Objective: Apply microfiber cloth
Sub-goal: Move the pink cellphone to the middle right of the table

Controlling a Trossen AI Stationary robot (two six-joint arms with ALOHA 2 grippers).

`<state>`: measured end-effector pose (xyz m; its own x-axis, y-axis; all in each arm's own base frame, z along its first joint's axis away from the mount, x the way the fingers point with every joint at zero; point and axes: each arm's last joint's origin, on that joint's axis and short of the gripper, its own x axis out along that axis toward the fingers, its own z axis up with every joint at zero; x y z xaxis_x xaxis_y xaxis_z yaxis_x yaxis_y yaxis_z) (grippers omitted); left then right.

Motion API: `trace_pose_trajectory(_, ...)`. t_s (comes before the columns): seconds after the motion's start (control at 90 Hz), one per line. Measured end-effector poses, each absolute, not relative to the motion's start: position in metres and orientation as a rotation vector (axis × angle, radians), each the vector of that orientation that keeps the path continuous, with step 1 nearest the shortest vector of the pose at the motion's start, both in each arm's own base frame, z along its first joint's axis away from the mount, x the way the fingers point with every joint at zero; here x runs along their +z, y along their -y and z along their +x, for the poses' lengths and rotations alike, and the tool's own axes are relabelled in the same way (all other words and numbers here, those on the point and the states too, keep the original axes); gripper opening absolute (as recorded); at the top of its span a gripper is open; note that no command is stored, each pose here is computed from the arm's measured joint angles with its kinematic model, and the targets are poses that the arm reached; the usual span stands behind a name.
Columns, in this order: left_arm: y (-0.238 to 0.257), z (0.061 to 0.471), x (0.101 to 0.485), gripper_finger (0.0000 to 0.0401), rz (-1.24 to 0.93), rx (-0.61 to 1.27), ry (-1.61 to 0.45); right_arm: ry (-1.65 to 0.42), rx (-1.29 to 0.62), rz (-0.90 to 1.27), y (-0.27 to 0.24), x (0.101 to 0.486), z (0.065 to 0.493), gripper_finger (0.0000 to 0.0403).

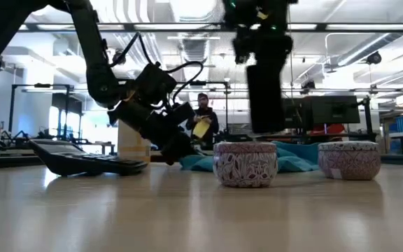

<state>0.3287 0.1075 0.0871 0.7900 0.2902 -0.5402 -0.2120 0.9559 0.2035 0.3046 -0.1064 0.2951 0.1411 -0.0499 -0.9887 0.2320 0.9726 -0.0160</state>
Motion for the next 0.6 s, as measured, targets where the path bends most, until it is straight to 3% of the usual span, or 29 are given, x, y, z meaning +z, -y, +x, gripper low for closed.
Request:
trace_pose_trajectory(0.278, -0.107, 0.328, 0.087, 0.0, 0.134, 0.271, -0.605, -1.485, -0.134, 0.509, 0.14, 0.273, 0.236, 0.0008)
trace_pose_trajectory(0.456, -0.107, 0.328, 0.087, 0.0, 0.134, 0.271, -0.605, -1.472, -0.036, 0.791, 0.133, 0.253, 0.196, 0.0008)
trace_pose_trajectory(0.6, -0.108, 0.329, 0.088, 0.0, 0.128, 0.276, -0.588, -1.59, -0.111, 1.011, 0.123, 0.237, 0.172, 0.0008)
